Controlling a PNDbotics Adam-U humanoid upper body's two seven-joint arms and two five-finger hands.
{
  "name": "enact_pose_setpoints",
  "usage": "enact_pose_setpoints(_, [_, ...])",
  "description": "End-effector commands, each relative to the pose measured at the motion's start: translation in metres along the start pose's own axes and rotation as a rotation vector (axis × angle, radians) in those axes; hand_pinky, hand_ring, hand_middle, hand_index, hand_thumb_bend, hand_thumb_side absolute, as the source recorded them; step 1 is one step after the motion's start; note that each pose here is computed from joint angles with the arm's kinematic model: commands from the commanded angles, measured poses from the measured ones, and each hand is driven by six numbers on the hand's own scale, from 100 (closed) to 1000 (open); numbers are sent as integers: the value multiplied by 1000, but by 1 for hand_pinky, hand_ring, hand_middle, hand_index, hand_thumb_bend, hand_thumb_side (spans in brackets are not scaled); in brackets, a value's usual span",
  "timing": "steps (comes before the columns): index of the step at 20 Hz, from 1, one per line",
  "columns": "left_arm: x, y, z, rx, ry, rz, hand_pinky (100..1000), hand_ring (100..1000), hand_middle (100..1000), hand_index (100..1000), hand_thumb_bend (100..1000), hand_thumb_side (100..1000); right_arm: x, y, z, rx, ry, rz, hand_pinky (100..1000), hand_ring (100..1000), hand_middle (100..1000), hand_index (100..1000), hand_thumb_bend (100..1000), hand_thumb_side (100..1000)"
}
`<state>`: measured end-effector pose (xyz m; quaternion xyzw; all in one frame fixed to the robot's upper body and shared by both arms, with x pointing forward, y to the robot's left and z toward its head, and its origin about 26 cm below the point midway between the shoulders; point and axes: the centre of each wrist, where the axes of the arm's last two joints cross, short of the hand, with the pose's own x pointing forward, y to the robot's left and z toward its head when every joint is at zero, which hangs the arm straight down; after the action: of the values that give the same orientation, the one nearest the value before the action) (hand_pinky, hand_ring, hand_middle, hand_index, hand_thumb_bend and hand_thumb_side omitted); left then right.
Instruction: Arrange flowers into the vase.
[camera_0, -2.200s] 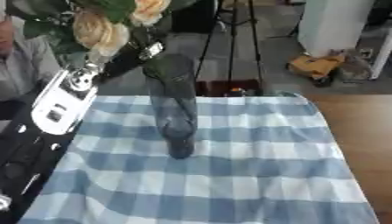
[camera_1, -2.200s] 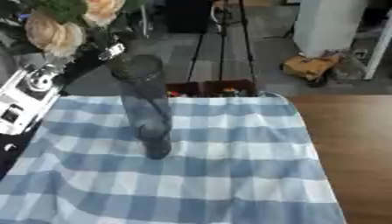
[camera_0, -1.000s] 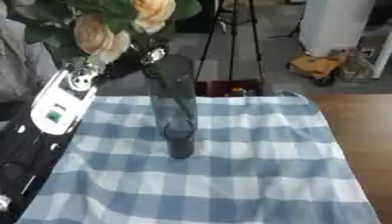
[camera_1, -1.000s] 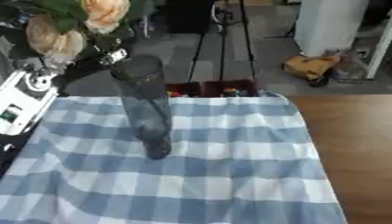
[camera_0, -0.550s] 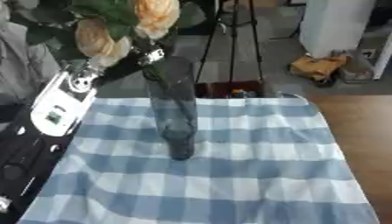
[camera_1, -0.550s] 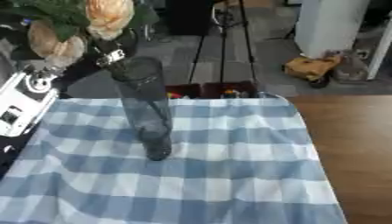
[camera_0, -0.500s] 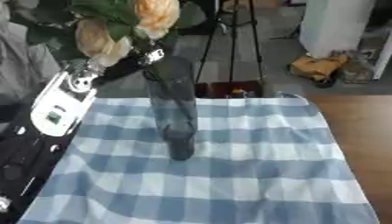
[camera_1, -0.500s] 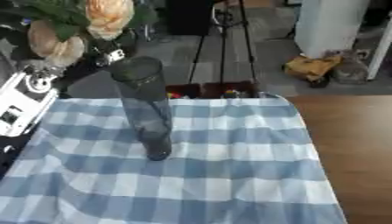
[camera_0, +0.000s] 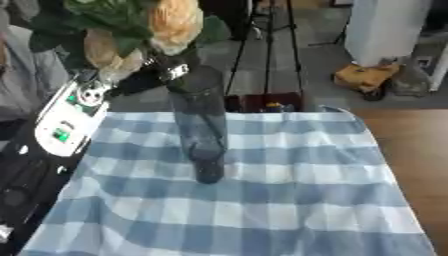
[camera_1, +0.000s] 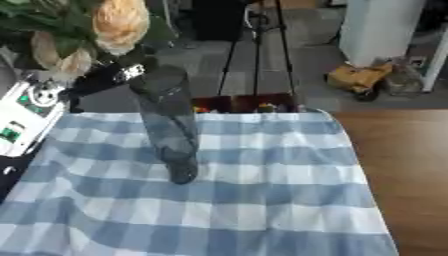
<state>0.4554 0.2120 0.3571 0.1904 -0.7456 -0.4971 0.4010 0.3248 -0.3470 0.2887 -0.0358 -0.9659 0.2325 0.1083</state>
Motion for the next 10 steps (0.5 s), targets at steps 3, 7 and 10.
enact_pose_setpoints(3, [2,18,10,32,5,-47,925,1000,1000,1000,338,955,7,-5,-6,2,-23,18,667,777,754,785,100,1000])
enact_pose_setpoints(7, [0,18,11,37,9,-46,925,1000,1000,1000,348,965,7,-5,-6,0,-22,18,668,777,754,785,100,1000])
enact_pose_setpoints(10, [-3,16,13,40,14,-37,922,1000,1000,1000,349,972,7,-5,-6,-1,-23,18,668,777,754,785,100,1000])
